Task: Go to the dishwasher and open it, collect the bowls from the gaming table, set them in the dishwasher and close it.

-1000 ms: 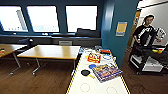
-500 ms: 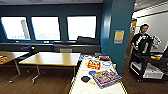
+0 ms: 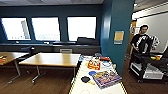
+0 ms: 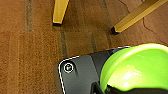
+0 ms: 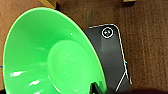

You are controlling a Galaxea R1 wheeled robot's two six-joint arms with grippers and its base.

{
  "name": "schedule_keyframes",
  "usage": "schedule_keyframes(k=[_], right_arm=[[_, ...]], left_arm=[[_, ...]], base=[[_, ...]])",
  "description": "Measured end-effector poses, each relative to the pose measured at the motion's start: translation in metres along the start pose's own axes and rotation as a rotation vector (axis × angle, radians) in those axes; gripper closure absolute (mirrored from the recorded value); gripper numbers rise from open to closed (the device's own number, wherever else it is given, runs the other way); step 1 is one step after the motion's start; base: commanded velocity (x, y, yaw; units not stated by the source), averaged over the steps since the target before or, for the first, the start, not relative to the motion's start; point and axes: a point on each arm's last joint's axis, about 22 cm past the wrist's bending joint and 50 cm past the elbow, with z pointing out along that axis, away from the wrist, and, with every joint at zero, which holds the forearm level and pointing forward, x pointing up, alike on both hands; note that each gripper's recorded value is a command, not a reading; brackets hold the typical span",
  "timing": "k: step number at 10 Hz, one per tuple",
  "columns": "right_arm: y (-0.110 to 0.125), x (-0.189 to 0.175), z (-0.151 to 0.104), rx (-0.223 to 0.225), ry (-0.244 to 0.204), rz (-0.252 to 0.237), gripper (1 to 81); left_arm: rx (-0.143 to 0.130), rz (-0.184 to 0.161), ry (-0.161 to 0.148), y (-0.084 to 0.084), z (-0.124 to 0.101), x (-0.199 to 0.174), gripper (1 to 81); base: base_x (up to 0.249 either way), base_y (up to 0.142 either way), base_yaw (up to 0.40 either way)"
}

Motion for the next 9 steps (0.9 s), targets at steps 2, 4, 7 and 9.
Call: schedule_keyframes(k=[2,4,7,9], right_arm=[[-0.013,-0.007,0.010,-0.004,-0.006,-0.018,81.1],[-0.007,-0.015,0.012,-0.027,-0.014,-0.025,81.1],[0.001,-0.029,0.011,-0.051,-0.030,-0.046,81.1],[0.001,-0.031,0.011,-0.053,-0.031,-0.047,81.1]], left_arm=[[-0.013,-0.008,-0.009,0.007,0.015,-0.021,81.1],[-0.008,-0.015,-0.022,0.009,0.027,-0.043,81.1],[-0.004,-0.018,-0.026,0.007,0.037,-0.071,81.1],[0.024,-0.013,-0.025,-0.008,0.037,-0.081,81.1]], base=[[0.000,0.000,0.000],[0.000,0.000,0.000],[0.000,0.000,0.000],[0.000,0.000,0.000]])
